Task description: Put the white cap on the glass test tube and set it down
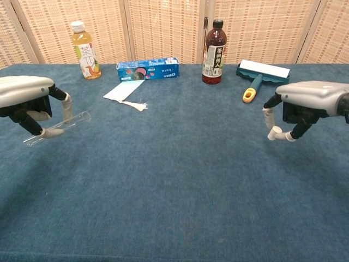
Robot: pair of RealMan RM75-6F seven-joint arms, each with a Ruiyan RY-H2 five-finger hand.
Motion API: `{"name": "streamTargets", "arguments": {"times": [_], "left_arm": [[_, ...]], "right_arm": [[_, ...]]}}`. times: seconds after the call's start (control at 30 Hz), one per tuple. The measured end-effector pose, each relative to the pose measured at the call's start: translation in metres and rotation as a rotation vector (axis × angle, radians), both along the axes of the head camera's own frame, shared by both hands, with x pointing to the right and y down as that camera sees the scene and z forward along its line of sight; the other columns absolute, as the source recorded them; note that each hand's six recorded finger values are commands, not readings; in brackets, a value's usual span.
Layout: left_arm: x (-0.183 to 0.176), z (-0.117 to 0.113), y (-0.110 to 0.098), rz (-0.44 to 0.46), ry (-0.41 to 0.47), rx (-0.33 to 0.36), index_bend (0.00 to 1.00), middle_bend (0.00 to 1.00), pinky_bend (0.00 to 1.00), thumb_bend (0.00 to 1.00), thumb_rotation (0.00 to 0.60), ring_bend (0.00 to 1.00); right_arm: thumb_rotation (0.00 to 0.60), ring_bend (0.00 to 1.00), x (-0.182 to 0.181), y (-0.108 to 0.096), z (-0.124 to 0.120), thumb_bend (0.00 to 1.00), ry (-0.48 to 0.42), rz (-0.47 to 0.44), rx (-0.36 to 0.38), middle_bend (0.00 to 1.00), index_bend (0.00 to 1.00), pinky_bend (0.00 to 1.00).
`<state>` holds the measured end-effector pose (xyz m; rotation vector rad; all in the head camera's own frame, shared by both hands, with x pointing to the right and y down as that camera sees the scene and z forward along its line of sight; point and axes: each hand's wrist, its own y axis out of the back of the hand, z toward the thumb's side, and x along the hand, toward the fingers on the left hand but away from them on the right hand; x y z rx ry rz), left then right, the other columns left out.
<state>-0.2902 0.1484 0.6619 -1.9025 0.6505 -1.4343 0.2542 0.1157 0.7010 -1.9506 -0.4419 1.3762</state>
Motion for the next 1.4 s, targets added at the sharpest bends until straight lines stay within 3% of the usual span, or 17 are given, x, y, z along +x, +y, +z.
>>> {"name": "streamTargets", "arguments": {"times": [0.33,0.67,0.93,1.4], "left_arm": [[0.028,-0.018,-0.035,-0.109,0.227,-0.057,0.65,1.0,1.0,0.38,0.6,1.0],[0.059,-0.024,-0.051,-0.107,0.281,-0.075,0.66,1.0,1.0,0.38,0.6,1.0],[0.078,-0.028,-0.051,-0.103,0.289,-0.091,0.66,1.0,1.0,0.38,0.6,1.0],[0.098,-0.037,-0.048,-0.096,0.322,-0.115,0.66,1.0,1.0,0.38,0.6,1.0]], "right_arm": [[0.6,1.0,-0.033,-0.029,-0.075,0.56,-0.251,0.075,0.036,1.0,0.71,1.0],[0.6,1.0,-0.076,-0.046,-0.131,0.56,-0.5,0.083,0.073,1.0,0.72,1.0],[0.6,1.0,-0.105,-0.043,-0.135,0.56,-0.564,0.053,0.06,1.0,0.72,1.0],[0.6,1.0,-0.136,-0.036,-0.121,0.56,-0.592,0.026,0.033,1.0,0.72,1.0]]}}
